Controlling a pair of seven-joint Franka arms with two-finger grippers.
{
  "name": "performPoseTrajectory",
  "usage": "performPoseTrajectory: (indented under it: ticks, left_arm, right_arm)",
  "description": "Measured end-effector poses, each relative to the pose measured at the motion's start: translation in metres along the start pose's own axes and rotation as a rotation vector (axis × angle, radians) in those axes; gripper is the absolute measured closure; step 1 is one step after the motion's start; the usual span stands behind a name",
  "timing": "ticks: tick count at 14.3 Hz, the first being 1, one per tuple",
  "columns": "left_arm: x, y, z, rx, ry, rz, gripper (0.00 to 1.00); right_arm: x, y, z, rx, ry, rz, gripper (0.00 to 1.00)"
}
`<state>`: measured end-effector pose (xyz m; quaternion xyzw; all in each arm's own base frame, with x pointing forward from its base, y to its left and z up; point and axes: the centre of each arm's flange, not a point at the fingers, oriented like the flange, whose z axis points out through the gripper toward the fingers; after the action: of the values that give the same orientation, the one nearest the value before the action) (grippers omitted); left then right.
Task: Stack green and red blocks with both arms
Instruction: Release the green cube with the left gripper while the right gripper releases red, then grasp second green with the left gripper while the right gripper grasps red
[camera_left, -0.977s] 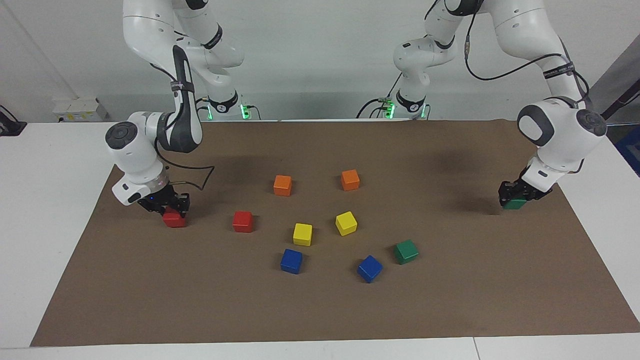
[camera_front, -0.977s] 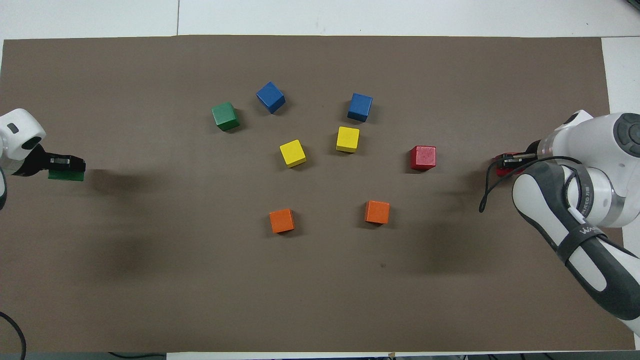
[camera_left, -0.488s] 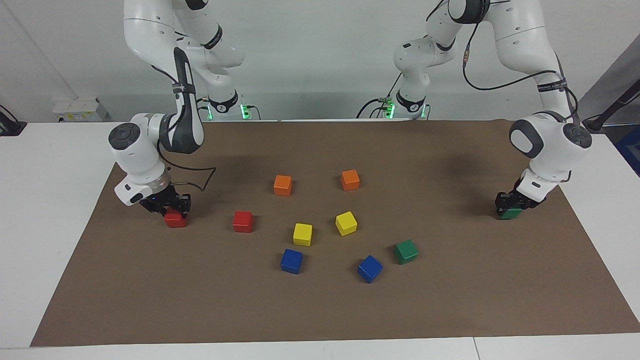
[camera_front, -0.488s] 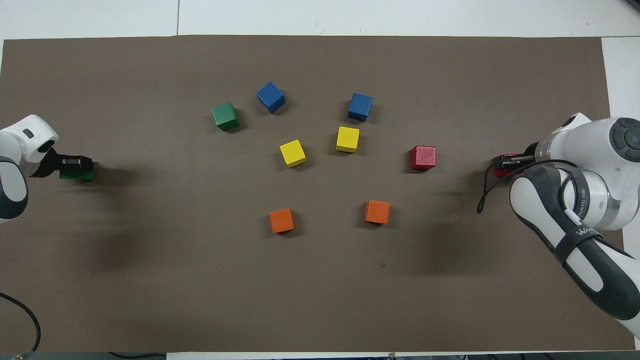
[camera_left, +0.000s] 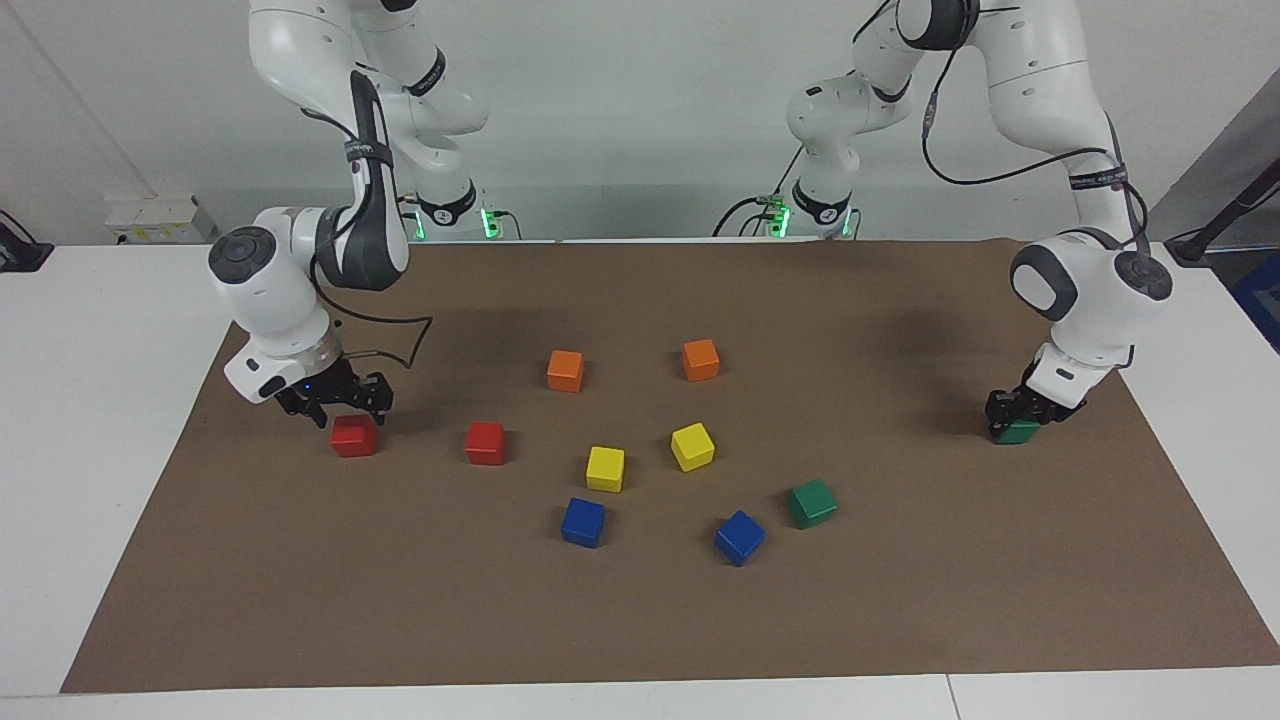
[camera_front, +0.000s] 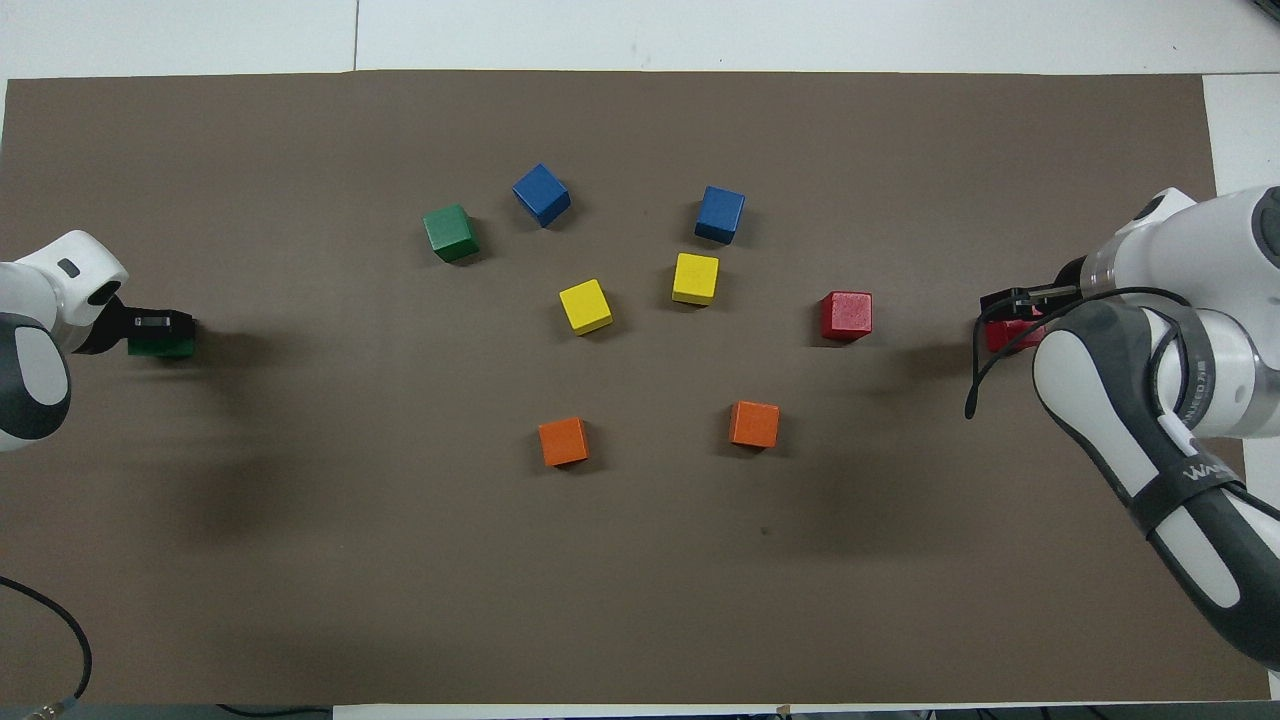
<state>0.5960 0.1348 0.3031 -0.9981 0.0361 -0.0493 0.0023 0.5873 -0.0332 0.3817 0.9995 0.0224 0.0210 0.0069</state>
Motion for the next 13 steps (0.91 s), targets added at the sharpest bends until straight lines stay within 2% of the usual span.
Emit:
performPoseTrajectory:
  ticks: [4, 6, 9, 11, 13]
  left_arm:
    - [0.005, 0.006, -0.004, -0.006, -0.009, 0.012, 0.00]
    - [0.019, 0.012, -0.027, -0.020, -0.043, 0.027, 0.00]
    - [0.061, 0.047, -0.104, -0.033, -0.072, 0.009, 0.00]
    - [0.083, 0.116, -0.133, -0.031, -0.051, -0.110, 0.00]
    - [0.089, 0.197, -0.131, -0.036, -0.054, -0.218, 0.00]
  right_arm:
    - [0.015, -0.037, -0.041, 0.011, 0.037, 0.008, 0.00]
    - [0.019, -0.065, -0.050, 0.022, 0.050, 0.045, 0.00]
    - [0.018, -0.115, -0.047, 0.037, 0.066, 0.073, 0.00]
    - [0.019, -0.145, -0.035, 0.048, 0.082, 0.069, 0.00]
    - [0.022, -0.151, -0.013, 0.055, 0.098, 0.064, 0.00]
